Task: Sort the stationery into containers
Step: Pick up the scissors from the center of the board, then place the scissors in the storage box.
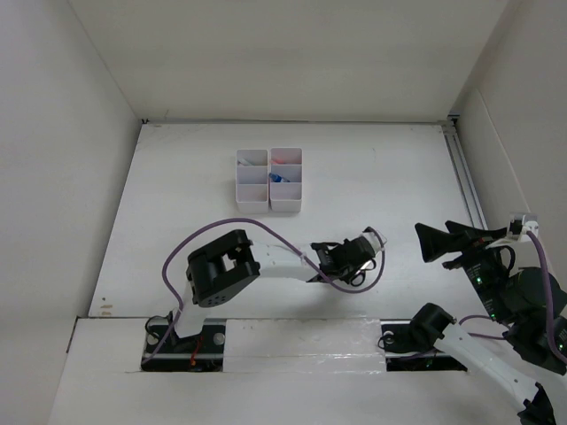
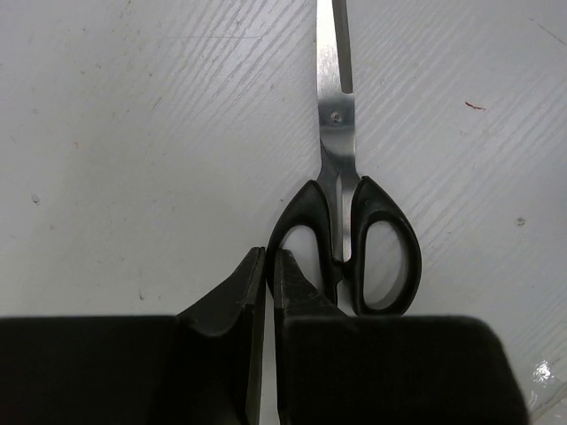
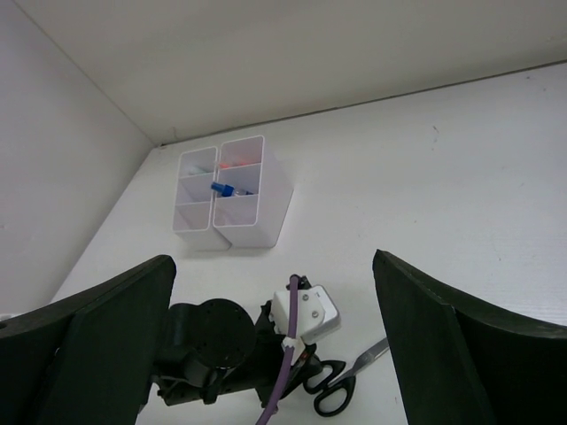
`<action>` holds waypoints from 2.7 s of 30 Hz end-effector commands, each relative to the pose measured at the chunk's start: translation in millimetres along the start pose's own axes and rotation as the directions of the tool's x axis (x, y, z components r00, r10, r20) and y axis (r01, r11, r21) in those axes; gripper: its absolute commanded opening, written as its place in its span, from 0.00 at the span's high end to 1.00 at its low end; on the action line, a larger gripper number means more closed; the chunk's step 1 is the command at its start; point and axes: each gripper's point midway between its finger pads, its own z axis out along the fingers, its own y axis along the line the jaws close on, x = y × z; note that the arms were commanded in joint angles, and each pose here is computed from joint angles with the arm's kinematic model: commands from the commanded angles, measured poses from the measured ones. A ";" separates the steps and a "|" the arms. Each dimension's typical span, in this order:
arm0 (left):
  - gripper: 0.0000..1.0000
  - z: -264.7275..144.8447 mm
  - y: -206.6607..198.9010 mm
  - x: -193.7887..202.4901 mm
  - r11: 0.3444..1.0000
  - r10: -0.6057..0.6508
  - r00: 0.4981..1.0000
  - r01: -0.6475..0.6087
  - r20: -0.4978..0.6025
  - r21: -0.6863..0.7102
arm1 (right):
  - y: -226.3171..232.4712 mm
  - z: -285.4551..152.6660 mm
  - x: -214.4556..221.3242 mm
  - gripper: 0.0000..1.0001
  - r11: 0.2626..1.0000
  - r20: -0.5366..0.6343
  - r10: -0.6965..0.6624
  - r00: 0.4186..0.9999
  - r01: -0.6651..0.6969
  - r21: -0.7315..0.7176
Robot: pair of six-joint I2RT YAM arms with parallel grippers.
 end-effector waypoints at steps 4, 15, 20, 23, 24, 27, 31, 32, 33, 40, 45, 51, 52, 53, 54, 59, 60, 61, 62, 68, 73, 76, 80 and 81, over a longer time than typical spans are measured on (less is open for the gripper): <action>1.00 -12.5 54.9 1.4 0.976 -0.169 0.986 0.170 0.019 -0.135 | 4.2 -9.3 -25.9 0.01 0.999 0.078 0.023 0.997 -0.021 -0.030; 1.00 -58.5 101.6 -81.8 0.910 -0.331 0.868 0.397 0.371 -0.118 | -0.2 -14.8 -32.2 0.01 1.000 0.094 0.020 0.995 -0.018 -0.016; 1.00 -87.3 129.6 -92.0 0.849 -0.372 0.785 0.504 0.496 -0.161 | -3.2 -17.0 -32.3 0.01 1.000 0.098 0.020 0.995 -0.019 -0.008; 1.00 -112.2 165.3 -98.5 0.770 -0.401 0.690 0.610 0.602 -0.186 | -2.1 -16.8 -34.6 0.01 1.000 0.106 0.025 0.994 -0.024 -0.011; 1.00 -118.5 175.8 -99.6 0.744 -0.405 0.660 0.640 0.633 -0.191 | -2.7 -15.2 -31.1 0.01 1.000 0.099 0.021 0.995 -0.020 -0.008; 1.00 -142.8 215.9 -103.1 0.631 -0.395 0.532 0.750 0.749 -0.200 | 0.2 -12.9 -30.8 0.01 1.000 0.104 0.026 0.994 -0.024 -0.021; 1.00 -173.6 241.6 -111.5 0.554 -0.336 0.386 0.819 0.859 -0.151 | 2.2 -8.7 -29.9 0.01 1.000 0.104 0.026 0.994 -0.024 -0.021; 1.00 -178.9 250.7 -111.6 0.531 -0.319 0.367 0.833 0.874 -0.156 | 2.2 -8.6 -29.8 0.01 1.000 0.104 0.026 0.994 -0.024 -0.021; 1.00 -186.8 261.9 -113.0 0.505 -0.295 0.331 0.850 0.896 -0.148 | 2.2 -8.6 -29.8 0.01 1.000 0.104 0.026 0.994 -0.024 -0.021; 1.00 -208.2 305.8 -107.1 0.434 -0.106 0.274 0.878 0.956 -0.204 | 3.4 -8.7 -29.3 0.01 1.000 0.101 0.016 0.995 -0.014 -0.028; 1.00 -205.1 312.4 -101.9 0.485 -0.071 0.264 0.852 0.962 -0.198 | 1.8 -11.3 -29.0 0.01 0.999 0.102 0.017 0.995 -0.014 -0.029; 1.00 -200.6 310.1 -84.5 0.521 -0.004 0.285 0.819 0.959 -0.241 | 1.9 -13.7 -27.2 0.01 0.999 0.105 0.030 0.994 -0.026 -0.041; 1.00 -204.4 310.5 -86.0 0.521 0.005 0.275 0.820 0.961 -0.238 | 1.3 -12.1 -23.7 0.01 0.999 0.097 0.026 0.995 -0.022 -0.038; 1.00 -200.6 310.1 -82.4 0.531 0.029 0.314 0.800 0.949 -0.280 | 1.3 -12.1 -23.7 0.01 0.999 0.097 0.026 0.995 -0.022 -0.038; 1.00 -199.4 309.2 -81.3 0.540 0.040 0.317 0.791 0.948 -0.287 | 1.3 -12.1 -23.7 0.01 0.999 0.097 0.026 0.995 -0.022 -0.038; 1.00 -201.2 304.2 -80.2 0.583 0.064 0.317 0.758 0.946 -0.293 | 0.3 -10.6 -19.4 0.01 0.999 0.096 0.025 0.995 -0.021 -0.037; 1.00 -198.9 303.9 -75.6 0.583 0.063 0.330 0.754 0.942 -0.303 | 0.3 -10.6 -19.4 0.01 0.999 0.096 0.025 0.995 -0.021 -0.037; 1.00 -208.5 302.8 -81.7 0.593 0.067 0.297 0.756 0.952 -0.277 | -0.1 -10.6 -19.4 0.01 0.999 0.096 0.016 0.995 -0.012 -0.036; 1.00 -210.3 302.6 -79.3 0.593 0.067 0.298 0.755 0.952 -0.278 | 0.8 -10.5 -21.4 0.01 0.999 0.104 0.020 0.994 -0.016 -0.039; 1.00 -232.7 286.6 -88.0 0.641 0.058 0.244 0.735 0.968 -0.224 | 14.1 -3.5 -14.5 0.02 0.995 0.079 0.017 0.997 -0.010 -0.095; 1.00 -239.7 279.9 -95.6 0.684 0.058 0.217 0.703 0.975 -0.197 | 16.7 1.9 -9.1 0.02 0.995 0.061 0.008 0.998 -0.002 -0.097; 1.00 -241.9 278.7 -97.9 0.691 0.059 0.204 0.698 0.977 -0.187 | 22.5 3.1 -8.1 0.02 0.992 0.061 0.013 0.998 -0.005 -0.127; 1.00 -261.3 273.7 -104.1 0.716 0.027 0.149 0.687 0.989 -0.123 | 50.6 12.2 11.3 0.04 0.965 0.001 -0.025 1.000 0.025 -0.262; 1.00 -265.0 271.7 -103.7 0.724 0.011 0.146 0.681 0.989 -0.108 | 58.6 18.8 20.4 0.04 0.957 -0.030 -0.039 0.999 0.029 -0.289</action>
